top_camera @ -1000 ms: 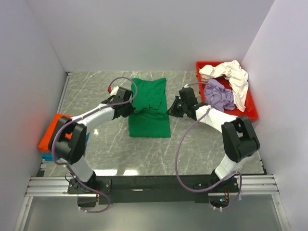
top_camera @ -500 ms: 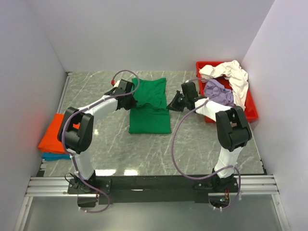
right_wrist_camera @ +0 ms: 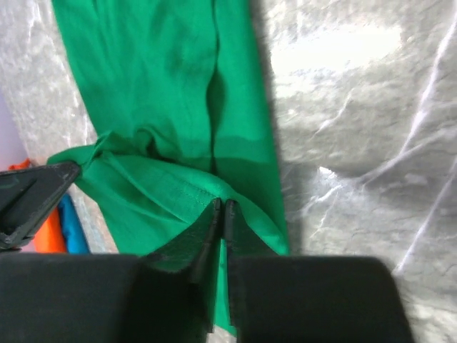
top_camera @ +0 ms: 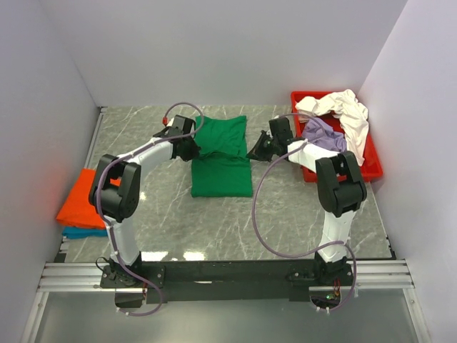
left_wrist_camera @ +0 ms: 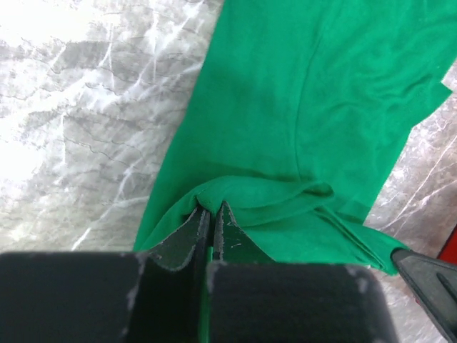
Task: Fold and stack the t-shirts
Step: Fold the tshirt
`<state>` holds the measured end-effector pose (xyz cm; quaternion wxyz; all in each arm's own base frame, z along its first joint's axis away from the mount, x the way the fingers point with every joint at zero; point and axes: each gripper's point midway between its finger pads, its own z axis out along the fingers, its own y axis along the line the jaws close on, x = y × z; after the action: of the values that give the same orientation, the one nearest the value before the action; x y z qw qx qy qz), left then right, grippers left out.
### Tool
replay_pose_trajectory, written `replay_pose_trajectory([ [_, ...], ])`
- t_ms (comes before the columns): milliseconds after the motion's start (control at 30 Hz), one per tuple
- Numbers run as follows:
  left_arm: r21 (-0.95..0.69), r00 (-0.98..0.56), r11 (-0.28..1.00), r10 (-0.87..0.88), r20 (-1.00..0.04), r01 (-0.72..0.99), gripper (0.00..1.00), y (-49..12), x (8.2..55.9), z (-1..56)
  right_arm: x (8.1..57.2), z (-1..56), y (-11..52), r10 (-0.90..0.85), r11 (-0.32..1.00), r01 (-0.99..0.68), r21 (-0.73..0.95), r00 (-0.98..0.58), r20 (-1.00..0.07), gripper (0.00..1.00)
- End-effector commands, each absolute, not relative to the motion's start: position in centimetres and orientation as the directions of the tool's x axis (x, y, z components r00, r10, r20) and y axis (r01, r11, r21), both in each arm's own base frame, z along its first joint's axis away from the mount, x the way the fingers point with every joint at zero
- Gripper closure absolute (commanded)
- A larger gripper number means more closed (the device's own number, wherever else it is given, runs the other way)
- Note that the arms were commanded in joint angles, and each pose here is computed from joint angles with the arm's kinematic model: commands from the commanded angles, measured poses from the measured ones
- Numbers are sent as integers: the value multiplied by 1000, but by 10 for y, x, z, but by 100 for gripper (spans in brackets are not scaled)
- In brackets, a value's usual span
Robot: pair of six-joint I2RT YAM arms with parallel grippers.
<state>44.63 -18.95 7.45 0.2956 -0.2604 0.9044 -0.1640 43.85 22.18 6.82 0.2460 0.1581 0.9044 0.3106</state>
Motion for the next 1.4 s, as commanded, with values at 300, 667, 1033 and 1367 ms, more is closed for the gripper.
replay_pose_trajectory([
  [300, -565, -641, 764, -608, -469, -312, 38, -171, 417, 131, 425, 118, 188, 414, 828, 93, 553, -766, -492, 41],
  [667, -607, -626, 720, -653, -426, -336, 64, -147, 320, 94, 318, 70, 202, 327, 855, 12, 519, -789, -521, 47],
  [1033, -652, -686, 718, -603, -408, -244, 71, -169, 313, 69, 310, 50, 219, 297, 872, 7, 489, -803, -517, 49],
  [1367, -644, -720, 723, -584, -375, -251, 75, -182, 309, 46, 313, 43, 226, 292, 872, 12, 489, -815, -501, 52],
])
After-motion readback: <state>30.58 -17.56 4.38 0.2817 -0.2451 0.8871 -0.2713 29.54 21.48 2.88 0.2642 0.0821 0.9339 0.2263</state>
